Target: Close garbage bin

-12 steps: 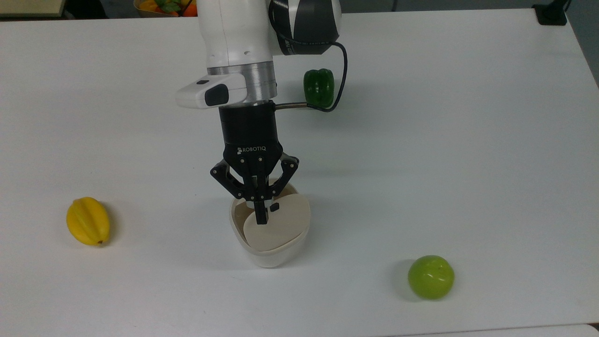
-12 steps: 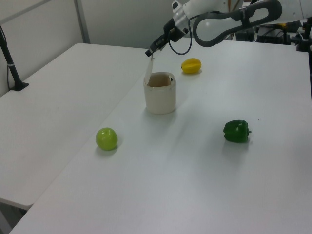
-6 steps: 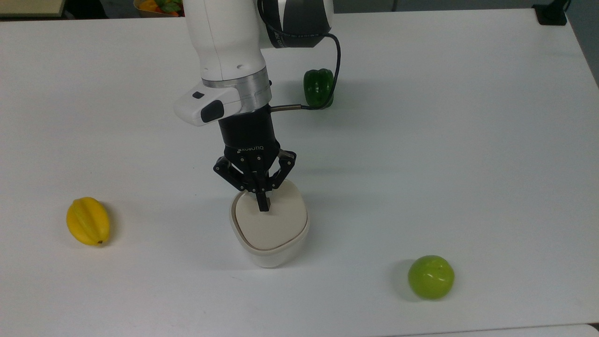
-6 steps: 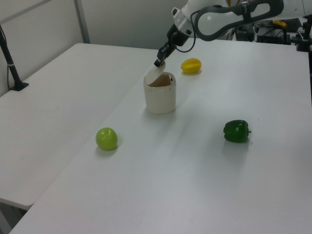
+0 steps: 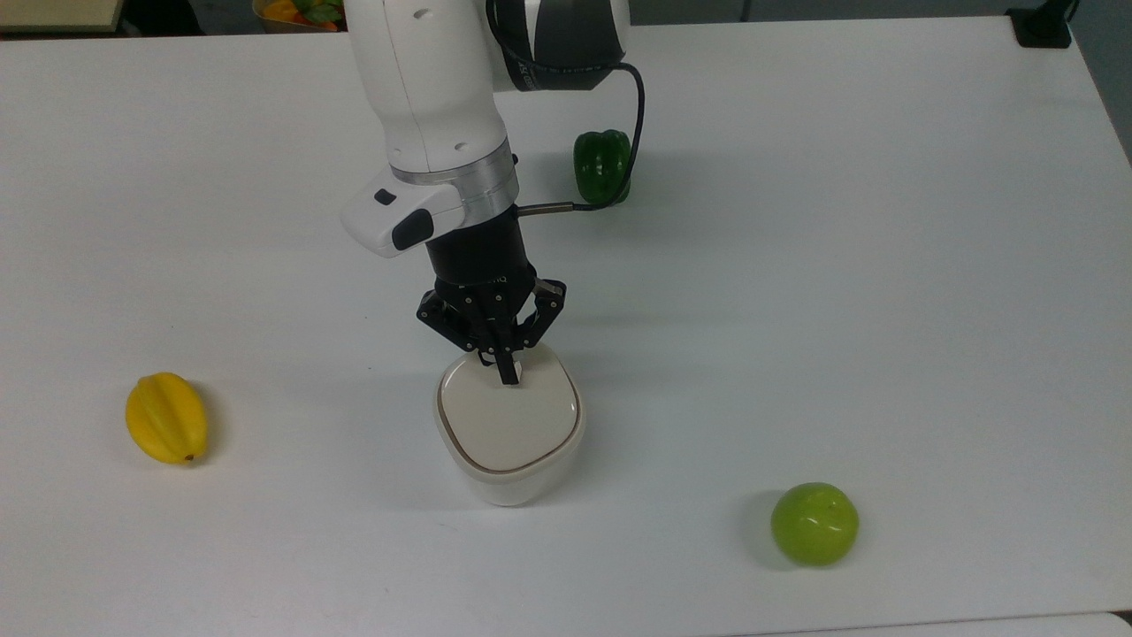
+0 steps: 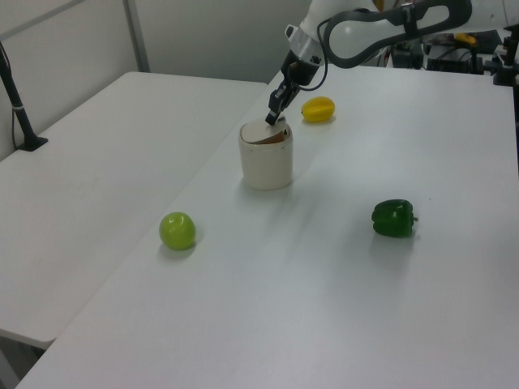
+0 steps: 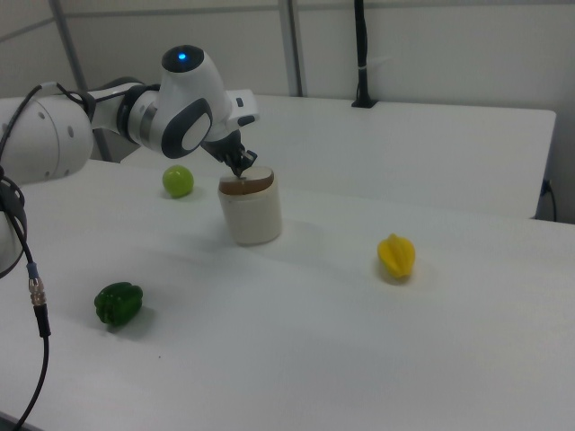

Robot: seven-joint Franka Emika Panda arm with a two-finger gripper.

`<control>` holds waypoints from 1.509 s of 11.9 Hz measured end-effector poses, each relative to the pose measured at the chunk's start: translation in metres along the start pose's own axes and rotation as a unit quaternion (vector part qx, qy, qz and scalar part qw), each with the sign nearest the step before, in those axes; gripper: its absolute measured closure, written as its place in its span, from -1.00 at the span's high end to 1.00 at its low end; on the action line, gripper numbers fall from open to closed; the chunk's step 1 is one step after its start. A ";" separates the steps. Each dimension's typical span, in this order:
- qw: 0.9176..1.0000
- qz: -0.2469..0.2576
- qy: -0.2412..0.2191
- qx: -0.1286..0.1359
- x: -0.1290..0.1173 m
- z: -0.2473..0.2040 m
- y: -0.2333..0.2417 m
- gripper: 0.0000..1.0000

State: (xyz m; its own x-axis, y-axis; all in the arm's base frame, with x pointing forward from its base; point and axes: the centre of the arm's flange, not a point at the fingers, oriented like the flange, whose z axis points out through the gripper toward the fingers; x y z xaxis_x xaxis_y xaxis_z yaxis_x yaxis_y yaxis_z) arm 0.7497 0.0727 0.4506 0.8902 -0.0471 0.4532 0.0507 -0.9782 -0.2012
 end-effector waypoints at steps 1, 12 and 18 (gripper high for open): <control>1.000 0.001 -0.005 -0.001 -0.001 0.001 0.001 -0.98; 1.000 0.013 -0.021 -0.008 -0.010 0.014 0.021 -0.98; 1.000 0.014 -0.018 -0.007 -0.009 0.010 0.020 -0.98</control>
State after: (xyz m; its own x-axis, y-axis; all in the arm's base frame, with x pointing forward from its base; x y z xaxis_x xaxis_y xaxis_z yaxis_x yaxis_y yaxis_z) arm 0.7474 0.0558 0.4341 0.9073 -0.0678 0.4150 0.0188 -0.9794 -0.2011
